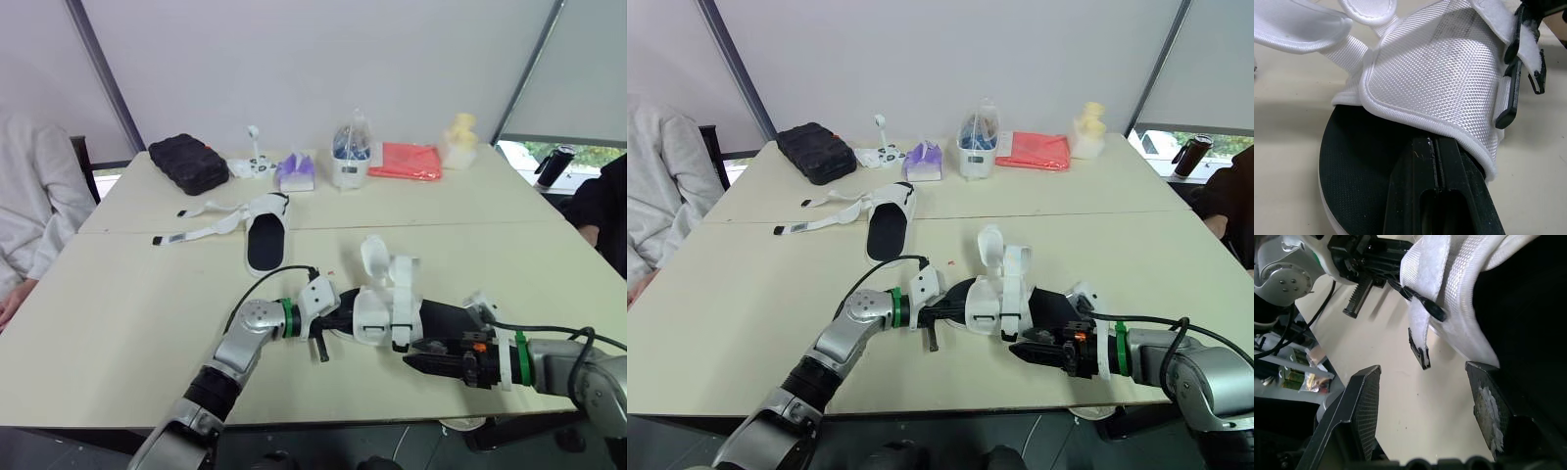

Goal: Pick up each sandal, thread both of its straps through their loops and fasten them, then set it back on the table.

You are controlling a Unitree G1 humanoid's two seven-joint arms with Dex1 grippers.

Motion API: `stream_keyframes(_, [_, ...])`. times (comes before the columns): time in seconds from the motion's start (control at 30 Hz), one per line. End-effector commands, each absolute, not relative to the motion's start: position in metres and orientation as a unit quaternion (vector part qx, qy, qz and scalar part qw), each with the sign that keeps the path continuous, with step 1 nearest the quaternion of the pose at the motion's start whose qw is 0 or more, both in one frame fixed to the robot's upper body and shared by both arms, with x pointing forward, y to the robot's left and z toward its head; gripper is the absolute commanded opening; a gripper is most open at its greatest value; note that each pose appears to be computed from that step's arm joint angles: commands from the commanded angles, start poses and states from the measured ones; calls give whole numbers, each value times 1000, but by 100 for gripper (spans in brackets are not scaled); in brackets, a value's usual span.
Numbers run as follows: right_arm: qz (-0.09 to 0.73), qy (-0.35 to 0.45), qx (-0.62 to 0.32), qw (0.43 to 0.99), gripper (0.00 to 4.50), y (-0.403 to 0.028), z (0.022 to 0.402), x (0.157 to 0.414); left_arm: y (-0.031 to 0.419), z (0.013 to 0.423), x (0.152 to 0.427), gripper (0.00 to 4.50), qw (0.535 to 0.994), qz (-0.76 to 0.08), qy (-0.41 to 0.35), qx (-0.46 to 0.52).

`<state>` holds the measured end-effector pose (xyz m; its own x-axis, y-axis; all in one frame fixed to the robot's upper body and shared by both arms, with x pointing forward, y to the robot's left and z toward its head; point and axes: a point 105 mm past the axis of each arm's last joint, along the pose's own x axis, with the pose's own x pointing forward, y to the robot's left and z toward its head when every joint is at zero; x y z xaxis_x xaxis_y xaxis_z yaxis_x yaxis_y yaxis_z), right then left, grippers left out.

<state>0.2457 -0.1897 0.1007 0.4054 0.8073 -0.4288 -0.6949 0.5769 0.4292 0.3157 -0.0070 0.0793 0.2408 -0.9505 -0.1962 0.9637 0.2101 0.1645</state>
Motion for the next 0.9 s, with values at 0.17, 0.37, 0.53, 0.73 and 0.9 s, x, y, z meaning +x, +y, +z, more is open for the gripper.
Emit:
stream_keyframes(0.17, [475,258,140,830,243,-174,119,256,-13,67,309,0,767,-626,46,132])
stream_keyframes(0.37, [481,274,144,820,9,-171,115,247,-10,65,310,0,772,-620,48,132])
stream_keyframes(0.53, [488,321,117,803,9,-169,96,228,-10,62,309,0,772,-620,54,131])
stream_keyframes(0.73, [525,363,116,761,9,-160,86,190,-9,58,308,0,771,-619,61,133])
stream_keyframes(0.9, [552,364,131,738,9,-148,95,166,-9,56,306,0,770,-621,64,132])
